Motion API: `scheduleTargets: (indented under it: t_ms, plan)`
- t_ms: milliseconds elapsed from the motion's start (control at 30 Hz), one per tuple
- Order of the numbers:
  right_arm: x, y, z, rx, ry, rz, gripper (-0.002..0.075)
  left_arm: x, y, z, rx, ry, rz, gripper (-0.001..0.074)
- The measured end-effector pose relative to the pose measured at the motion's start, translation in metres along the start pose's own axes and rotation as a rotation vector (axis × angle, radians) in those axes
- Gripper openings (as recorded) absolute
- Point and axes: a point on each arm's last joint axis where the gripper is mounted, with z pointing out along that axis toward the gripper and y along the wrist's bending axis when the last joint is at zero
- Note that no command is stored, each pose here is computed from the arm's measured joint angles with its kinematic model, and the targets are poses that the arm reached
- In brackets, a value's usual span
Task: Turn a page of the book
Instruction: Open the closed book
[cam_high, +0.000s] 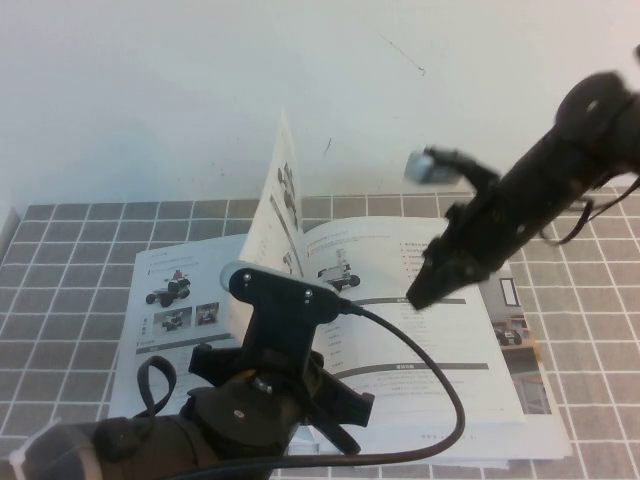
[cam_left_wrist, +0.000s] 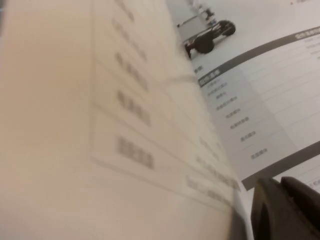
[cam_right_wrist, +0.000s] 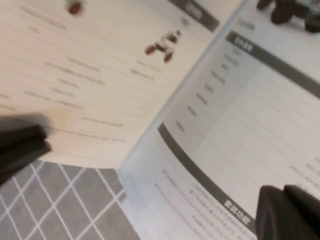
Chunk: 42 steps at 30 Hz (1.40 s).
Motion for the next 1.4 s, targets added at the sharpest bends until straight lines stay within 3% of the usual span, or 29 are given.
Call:
scheduleTargets:
  t_ms: [267, 533, 800, 900, 1033, 1100, 1300, 1400]
  plan:
    - [0.017, -0.022, 0.072, 0.002, 0.18, 0.027, -0.0001, 0.025, 0.01, 0.002, -0.028, 0.066, -0.096, -0.0004]
    - [0.019, -0.025, 0.071, 0.036, 0.203, 0.049, -0.0001, 0.061, 0.024, 0.003, -0.055, 0.168, -0.211, -0.0004]
    - [0.02, -0.024, 0.066, 0.068, 0.221, 0.075, -0.0001, 0.063, 0.022, 0.0, -0.016, 0.185, -0.256, -0.0004]
    - [0.017, -0.019, 0.059, 0.075, 0.205, 0.057, -0.0001, 0.05, 0.016, -0.011, 0.084, 0.166, -0.291, -0.0004]
    - [0.01, -0.006, 0.039, 0.093, 0.152, 0.006, -0.0001, 0.017, -0.003, -0.038, 0.334, 0.105, -0.281, -0.0004]
    - [0.006, 0.0, 0.03, 0.105, 0.121, -0.016, -0.0001, -0.001, -0.008, -0.049, 0.395, 0.044, -0.262, -0.0004]
    - [-0.002, 0.0, 0.022, 0.165, 0.068, -0.04, -0.0001, -0.037, 0.01, -0.046, 0.235, -0.111, -0.196, -0.0004]
    - [-0.001, -0.007, 0.026, 0.21, 0.075, -0.018, -0.0001, -0.044, 0.022, -0.022, 0.229, -0.078, -0.197, -0.0004]
